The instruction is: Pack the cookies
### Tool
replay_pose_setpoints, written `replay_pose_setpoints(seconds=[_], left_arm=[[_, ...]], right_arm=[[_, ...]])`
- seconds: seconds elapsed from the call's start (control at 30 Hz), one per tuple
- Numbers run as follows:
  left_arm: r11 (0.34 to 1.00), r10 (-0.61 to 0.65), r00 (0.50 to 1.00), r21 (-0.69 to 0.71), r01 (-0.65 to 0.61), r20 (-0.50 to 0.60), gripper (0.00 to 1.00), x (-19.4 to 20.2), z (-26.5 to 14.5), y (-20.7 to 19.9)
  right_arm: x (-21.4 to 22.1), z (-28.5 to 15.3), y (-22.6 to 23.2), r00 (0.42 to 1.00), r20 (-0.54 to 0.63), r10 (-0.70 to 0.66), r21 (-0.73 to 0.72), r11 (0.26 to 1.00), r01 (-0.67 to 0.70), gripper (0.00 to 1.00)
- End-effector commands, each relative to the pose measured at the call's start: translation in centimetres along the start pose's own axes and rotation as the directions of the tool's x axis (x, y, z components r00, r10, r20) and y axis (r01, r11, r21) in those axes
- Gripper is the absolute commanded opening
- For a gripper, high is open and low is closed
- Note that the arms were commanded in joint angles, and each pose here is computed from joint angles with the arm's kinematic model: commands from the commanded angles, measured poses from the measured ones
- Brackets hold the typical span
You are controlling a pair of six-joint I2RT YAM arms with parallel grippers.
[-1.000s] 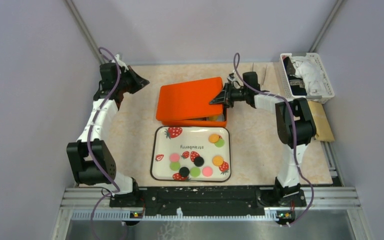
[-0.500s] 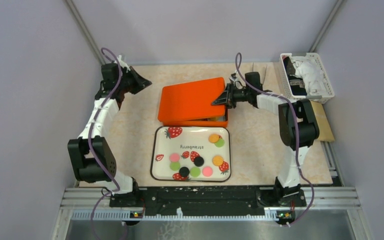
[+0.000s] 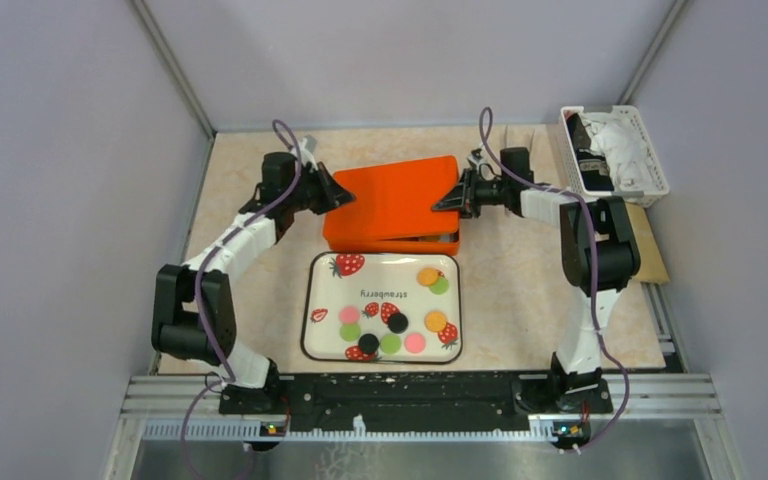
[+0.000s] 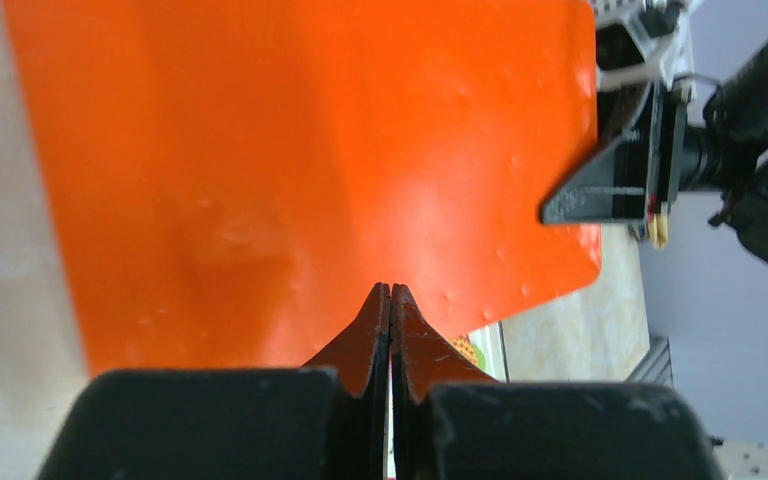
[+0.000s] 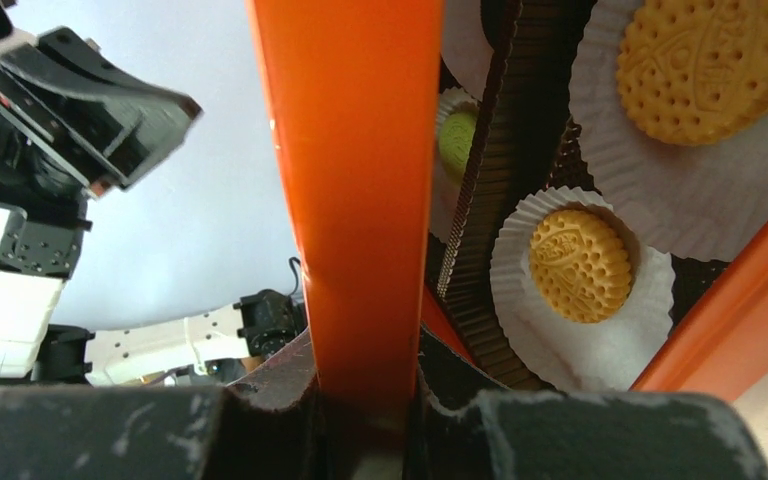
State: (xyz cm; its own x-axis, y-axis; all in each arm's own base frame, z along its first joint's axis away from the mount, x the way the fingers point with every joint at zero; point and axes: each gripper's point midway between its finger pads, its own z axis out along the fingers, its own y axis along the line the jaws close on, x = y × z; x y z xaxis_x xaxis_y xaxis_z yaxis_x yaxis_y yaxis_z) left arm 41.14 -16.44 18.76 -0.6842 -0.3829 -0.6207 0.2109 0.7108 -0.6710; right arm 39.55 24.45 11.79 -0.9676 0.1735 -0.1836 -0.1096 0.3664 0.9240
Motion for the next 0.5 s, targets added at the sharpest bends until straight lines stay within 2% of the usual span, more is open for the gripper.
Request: replay_pose_setpoints(seconds=[0.0, 0.17, 0.4, 0.47], left_arm=[[0.997, 0.038, 0.999, 0.066, -0.037, -0.011, 0.0, 2.3, 1.7, -1.5], [0.999, 0.009, 0.994, 0.053, -0.004, -0.105, 0.0, 6.2, 3.0, -0.1], [0.998, -0.002, 0.991, 0.054, 0.009, -0.13, 0.0, 7.7, 3.5, 0.5], [0.998, -0.007, 0.99, 0.054, 0.014, -0.141, 0.0, 8.1, 3.8, 0.8]], right_arm=[[-1.2, -0.4, -4.9, 0.997, 0.075, 0.035, 0.134, 0.99, -0.045, 0.0], [-1.7, -0.9, -5.5, 0.994, 0.095, 0.048, 0.146, 0.987, -0.061, 0.0], [-2.6, -1.8, -5.7, 0.99, 0.136, 0.039, 0.169, 0.984, -0.062, 0.03], [-2.7, -2.0, -5.7, 0.989, 0.146, 0.031, 0.177, 0.983, -0.057, 0.07]])
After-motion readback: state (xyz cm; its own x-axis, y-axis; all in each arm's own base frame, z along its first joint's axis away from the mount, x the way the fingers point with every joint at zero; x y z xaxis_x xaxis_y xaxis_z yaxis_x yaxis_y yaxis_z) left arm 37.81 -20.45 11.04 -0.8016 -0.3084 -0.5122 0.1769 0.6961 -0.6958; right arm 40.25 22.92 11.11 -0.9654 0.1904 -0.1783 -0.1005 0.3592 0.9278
